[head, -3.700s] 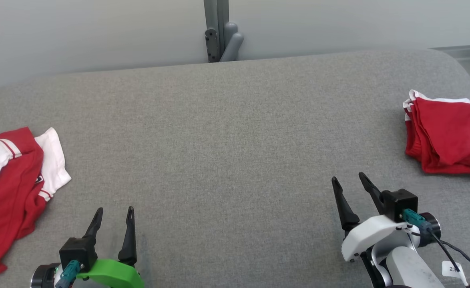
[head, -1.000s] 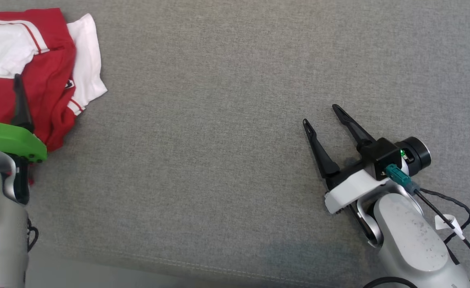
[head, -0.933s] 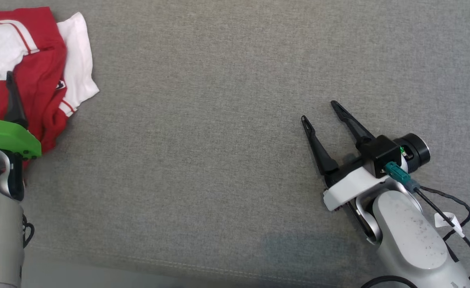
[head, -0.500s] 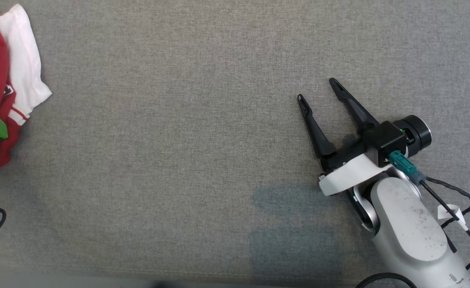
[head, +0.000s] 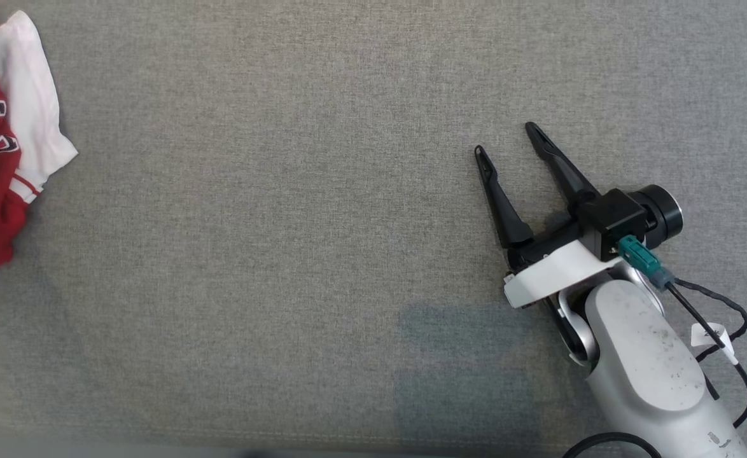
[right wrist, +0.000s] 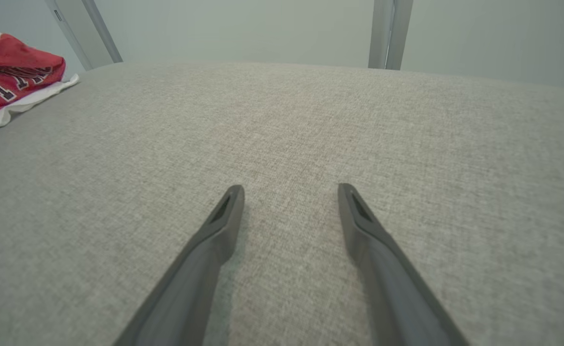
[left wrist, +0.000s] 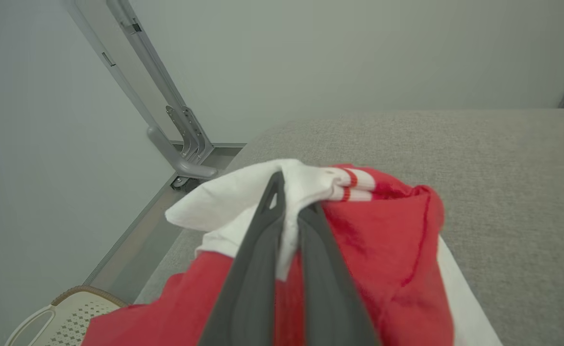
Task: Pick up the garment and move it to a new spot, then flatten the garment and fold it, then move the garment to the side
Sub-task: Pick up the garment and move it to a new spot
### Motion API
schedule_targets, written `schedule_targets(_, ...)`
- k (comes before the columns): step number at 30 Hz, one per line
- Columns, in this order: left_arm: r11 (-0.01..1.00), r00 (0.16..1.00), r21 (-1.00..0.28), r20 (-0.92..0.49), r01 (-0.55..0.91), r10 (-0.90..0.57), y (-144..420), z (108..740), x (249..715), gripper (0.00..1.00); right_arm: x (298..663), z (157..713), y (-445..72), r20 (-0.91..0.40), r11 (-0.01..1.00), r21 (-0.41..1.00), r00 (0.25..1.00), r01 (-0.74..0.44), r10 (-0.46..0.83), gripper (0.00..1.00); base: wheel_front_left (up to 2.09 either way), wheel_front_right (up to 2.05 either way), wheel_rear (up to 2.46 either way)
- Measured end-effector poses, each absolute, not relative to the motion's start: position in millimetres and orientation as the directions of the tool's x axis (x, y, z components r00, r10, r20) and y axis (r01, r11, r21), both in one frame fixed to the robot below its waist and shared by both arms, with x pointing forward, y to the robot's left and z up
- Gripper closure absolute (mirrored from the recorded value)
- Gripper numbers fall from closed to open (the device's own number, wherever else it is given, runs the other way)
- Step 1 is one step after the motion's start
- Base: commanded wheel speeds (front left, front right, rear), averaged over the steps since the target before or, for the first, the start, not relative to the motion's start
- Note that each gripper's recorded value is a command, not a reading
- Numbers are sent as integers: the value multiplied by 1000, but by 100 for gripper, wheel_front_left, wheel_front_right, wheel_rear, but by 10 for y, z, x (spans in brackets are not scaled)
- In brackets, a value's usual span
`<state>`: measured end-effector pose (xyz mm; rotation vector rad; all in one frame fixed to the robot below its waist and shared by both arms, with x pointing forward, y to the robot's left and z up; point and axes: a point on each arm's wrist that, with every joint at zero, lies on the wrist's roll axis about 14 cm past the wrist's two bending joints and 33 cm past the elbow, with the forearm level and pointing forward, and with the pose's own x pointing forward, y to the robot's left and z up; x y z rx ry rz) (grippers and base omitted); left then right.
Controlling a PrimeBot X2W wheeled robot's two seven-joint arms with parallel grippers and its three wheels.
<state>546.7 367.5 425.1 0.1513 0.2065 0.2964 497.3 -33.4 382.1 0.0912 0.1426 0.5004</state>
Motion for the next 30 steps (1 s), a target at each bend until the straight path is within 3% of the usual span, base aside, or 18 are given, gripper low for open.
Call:
schedule_targets(9, 953, 992, 281, 94, -112, 89, 3247, 5414, 5786, 100, 4836, 4004, -338, -108, 879, 176, 879, -442, 464, 0, 0, 0, 0)
schedule_targets(16, 940, 949, 339, 285, 28, -131, 2528, 6302, 5855, 100, 4681, 4227, -510, -87, 898, 208, 908, -387, 411, 0, 0, 0, 0)
schedule_targets(18, 930, 912, 342, 327, 132, -250, 2075, 6498, 5818, 100, 4601, 4327, -626, -74, 906, 235, 923, -352, 377, 0, 0, 0, 0)
schedule_targets(22, 899, 846, 314, 344, 307, -408, 1376, 6546, 5734, 100, 4518, 4444, -843, -56, 924, 241, 946, -298, 320, 0, 0, 0, 0)
schedule_targets(30, 742, 711, 68, 236, 667, -662, -174, 5858, 5252, 100, 4377, 4618, -1265, -30, 953, 230, 977, -197, 209, 0, 0, 0, 0)
